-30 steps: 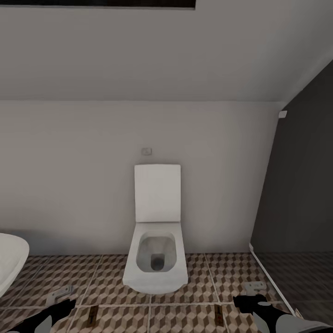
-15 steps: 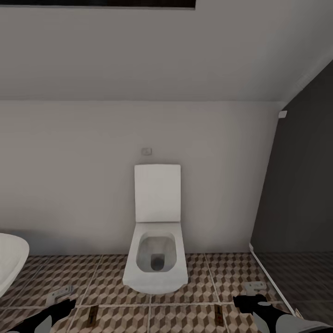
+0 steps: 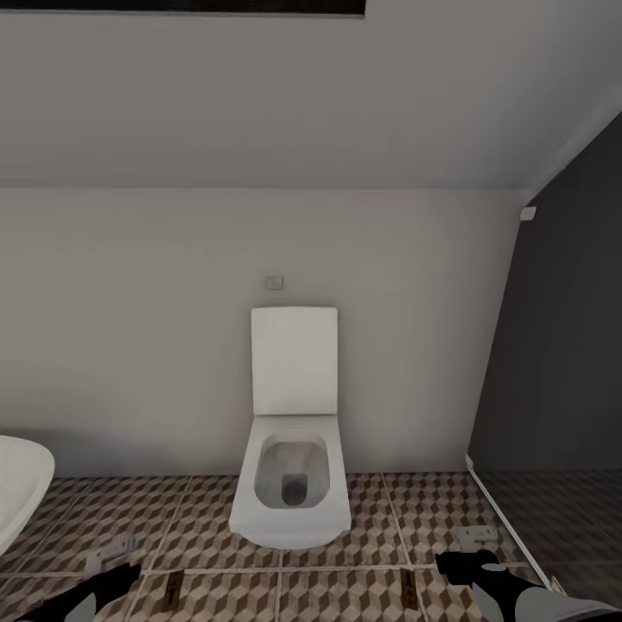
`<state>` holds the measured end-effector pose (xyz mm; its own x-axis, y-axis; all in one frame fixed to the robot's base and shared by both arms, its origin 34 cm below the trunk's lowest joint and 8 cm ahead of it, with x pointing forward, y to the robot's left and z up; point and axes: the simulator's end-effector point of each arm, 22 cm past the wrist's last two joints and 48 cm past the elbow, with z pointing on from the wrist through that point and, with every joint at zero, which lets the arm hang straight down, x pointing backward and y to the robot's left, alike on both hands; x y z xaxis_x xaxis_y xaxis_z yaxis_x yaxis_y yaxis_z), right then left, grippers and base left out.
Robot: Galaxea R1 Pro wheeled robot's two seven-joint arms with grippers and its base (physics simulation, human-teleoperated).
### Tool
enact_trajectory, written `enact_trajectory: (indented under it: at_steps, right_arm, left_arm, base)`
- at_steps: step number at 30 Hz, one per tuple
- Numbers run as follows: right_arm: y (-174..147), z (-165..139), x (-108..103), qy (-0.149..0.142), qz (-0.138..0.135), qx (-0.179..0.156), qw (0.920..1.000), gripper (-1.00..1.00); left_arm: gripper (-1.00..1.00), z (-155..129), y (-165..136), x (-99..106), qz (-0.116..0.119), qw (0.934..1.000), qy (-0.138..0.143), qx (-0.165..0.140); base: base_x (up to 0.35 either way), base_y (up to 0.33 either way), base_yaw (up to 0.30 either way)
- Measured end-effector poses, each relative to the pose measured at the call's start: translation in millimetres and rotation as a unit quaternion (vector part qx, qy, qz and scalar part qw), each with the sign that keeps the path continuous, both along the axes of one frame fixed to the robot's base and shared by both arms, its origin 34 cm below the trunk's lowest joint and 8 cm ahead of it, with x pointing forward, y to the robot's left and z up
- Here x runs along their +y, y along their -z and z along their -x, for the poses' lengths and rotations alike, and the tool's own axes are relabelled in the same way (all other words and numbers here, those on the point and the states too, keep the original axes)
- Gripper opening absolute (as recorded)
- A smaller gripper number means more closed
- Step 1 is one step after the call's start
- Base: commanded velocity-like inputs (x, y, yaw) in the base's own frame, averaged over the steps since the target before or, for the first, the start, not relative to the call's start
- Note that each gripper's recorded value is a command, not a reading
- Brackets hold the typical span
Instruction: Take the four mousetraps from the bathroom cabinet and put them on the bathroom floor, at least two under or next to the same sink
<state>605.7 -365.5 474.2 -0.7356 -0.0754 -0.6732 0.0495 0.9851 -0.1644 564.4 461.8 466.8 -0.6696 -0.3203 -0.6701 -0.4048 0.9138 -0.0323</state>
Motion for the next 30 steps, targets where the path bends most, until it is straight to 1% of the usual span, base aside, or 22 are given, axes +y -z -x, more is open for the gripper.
enact_trajectory:
  at_steps: [2,6,10,15,30]
  right_arm:
    - [0,0,0,0.0,0.0,0.0,1.0,1.0]
    - [0,0,0,0.0,0.0,0.0,1.0,1.0]
    - [0,0,0,0.0,0.0,0.0,1.0,1.0]
    - [0,0,0,0.0,0.0,0.0,1.0,1.0]
    - [0,0,0,0.0,0.0,0.0,1.0,1.0]
  left_arm:
    - [1.0,2,3,-3,0.002,1.0,0.0,0.003]
    - [1.0,3,8,-16,0.009,0.9999,0.004,0.007]
    - [1.0,0,9,-28,0.01,0.9999,0.009,-0.001]
    - [1.0,-2,8,-31,0.01,0.9999,0.01,-0.006]
    - [1.0,-3,8,-31,0.009,0.9999,0.01,-0.008]
  base:
    - [0.0,0.0,0.0]
    - [0.0,0.0,0.0]
    - [0.0,0.0,0.0]
    - [0.0,0.0,0.0]
    - [0.0,0.0,0.0]
